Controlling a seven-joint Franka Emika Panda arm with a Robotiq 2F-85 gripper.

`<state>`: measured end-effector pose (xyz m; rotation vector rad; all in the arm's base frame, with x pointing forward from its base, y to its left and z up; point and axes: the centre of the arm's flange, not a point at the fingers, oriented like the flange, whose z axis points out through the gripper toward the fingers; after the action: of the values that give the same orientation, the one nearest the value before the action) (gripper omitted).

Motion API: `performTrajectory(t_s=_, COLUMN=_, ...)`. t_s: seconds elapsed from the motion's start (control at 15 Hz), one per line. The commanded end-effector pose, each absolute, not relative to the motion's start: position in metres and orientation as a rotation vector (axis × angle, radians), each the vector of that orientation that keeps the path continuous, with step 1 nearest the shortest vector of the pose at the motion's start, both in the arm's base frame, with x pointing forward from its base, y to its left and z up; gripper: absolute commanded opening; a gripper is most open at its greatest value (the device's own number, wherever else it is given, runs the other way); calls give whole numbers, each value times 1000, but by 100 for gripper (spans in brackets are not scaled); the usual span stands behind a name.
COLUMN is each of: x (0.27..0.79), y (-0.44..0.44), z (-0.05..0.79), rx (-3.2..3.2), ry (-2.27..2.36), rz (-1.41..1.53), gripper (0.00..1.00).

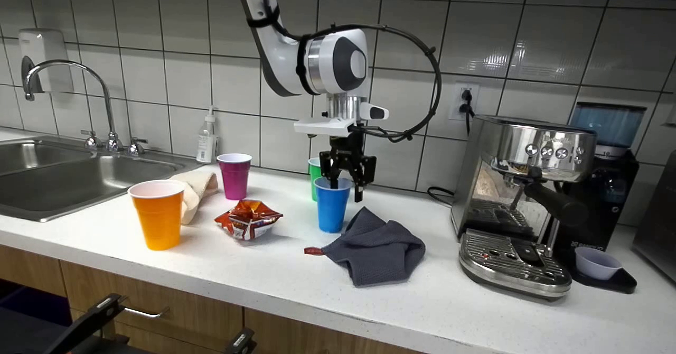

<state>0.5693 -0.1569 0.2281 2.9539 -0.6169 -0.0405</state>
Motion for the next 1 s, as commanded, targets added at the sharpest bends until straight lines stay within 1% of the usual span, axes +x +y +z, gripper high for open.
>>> performTrajectory(t_s=0.0, x=565, y=-161, z=228, rx=2962, ry=-607, rz=-10, gripper=43)
performTrajectory(t_s=0.33, x=563, y=-161, z=226, rx=2960, ry=-611, rz=-9, gripper=4)
performTrajectory(t_s=0.4, x=562, y=-162, z=226, rx=2960, ry=-613, rz=-9, gripper=1)
performTrajectory(t_s=0.93, x=561, y=-162, z=236, rx=2971, ry=-615, rz=30, gripper=1)
